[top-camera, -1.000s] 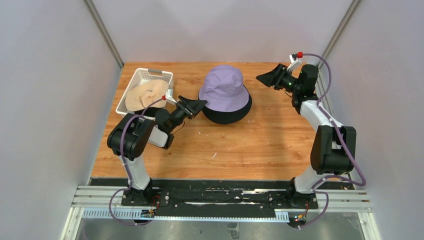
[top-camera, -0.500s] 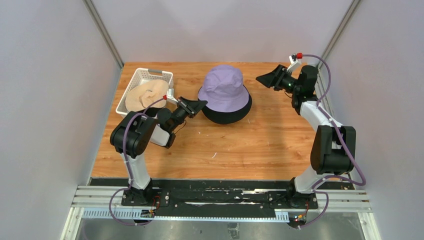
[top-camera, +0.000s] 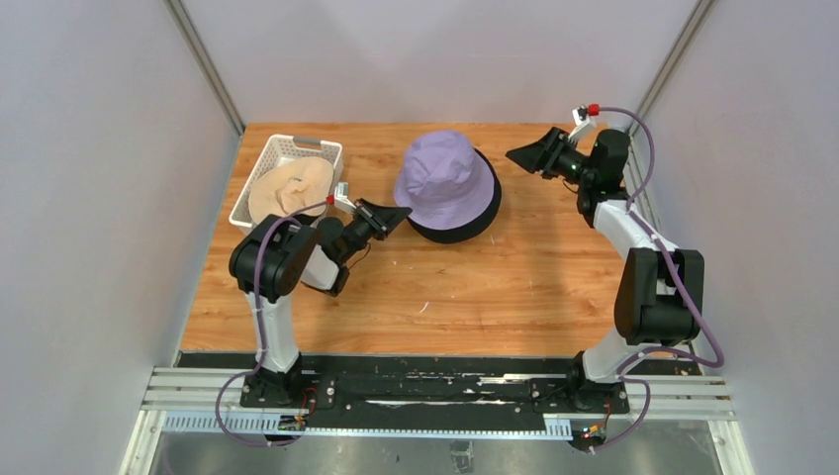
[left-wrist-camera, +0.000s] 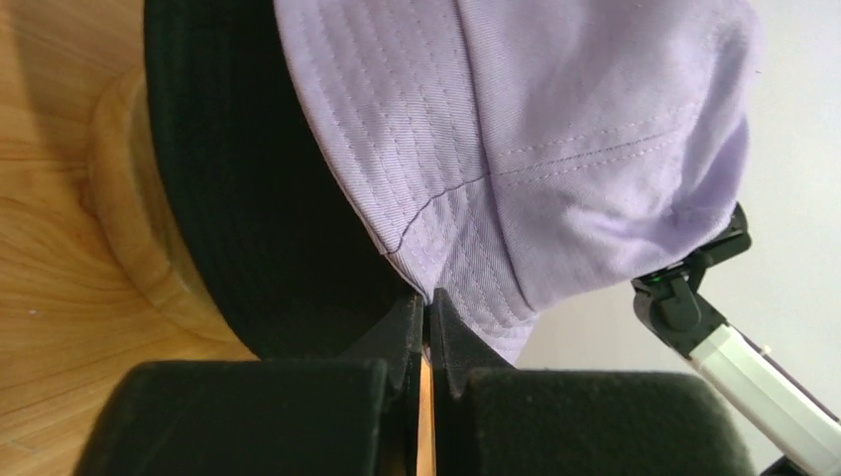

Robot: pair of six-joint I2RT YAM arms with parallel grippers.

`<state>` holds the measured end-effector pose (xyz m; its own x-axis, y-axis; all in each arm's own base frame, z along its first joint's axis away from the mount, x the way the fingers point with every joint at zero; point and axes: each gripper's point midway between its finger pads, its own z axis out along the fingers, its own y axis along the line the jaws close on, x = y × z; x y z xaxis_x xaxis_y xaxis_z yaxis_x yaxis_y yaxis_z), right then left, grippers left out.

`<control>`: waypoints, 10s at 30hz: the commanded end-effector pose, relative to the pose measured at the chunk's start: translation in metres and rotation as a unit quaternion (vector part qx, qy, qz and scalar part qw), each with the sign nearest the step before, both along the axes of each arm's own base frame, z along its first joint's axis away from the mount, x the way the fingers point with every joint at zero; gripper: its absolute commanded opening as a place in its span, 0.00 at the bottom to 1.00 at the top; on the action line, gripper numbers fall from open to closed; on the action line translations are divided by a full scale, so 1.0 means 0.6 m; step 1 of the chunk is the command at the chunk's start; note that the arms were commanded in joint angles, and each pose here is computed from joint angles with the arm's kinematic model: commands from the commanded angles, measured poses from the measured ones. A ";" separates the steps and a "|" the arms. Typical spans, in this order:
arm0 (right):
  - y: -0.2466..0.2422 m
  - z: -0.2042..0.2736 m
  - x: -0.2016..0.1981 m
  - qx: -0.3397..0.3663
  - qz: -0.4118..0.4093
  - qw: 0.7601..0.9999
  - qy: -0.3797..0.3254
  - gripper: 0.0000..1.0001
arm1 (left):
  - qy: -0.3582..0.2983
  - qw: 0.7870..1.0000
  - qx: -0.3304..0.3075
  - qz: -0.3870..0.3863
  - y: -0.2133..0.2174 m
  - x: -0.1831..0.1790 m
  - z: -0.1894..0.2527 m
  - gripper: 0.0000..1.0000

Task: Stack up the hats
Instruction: Stack the hat on the hat.

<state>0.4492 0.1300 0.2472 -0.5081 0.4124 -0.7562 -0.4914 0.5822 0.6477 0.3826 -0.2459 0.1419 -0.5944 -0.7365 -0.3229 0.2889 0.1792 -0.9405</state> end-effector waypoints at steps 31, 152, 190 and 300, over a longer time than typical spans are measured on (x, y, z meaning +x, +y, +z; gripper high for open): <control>0.072 -0.051 0.027 0.107 0.113 0.985 0.067 0.54 | -0.019 1.000 -0.012 -0.011 0.015 0.033 0.003 0.00; 0.071 -0.220 0.039 0.166 0.089 0.965 0.183 0.01 | 0.013 1.000 -0.005 -0.014 0.032 0.030 -0.031 0.00; 0.030 -0.084 -0.004 -0.008 0.016 0.996 0.084 0.23 | -0.014 0.997 -0.003 -0.079 -0.060 -0.059 0.013 0.03; 0.088 -0.151 -0.115 0.256 0.105 0.947 0.161 0.50 | 0.005 0.967 0.208 0.148 0.136 -0.019 0.050 0.65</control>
<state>0.3873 0.1726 0.1586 -0.7900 0.5646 -0.2389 -0.2496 0.0596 0.9665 0.3688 -0.1652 0.1573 -0.4097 -0.6723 -0.6166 0.1187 0.6309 -0.7667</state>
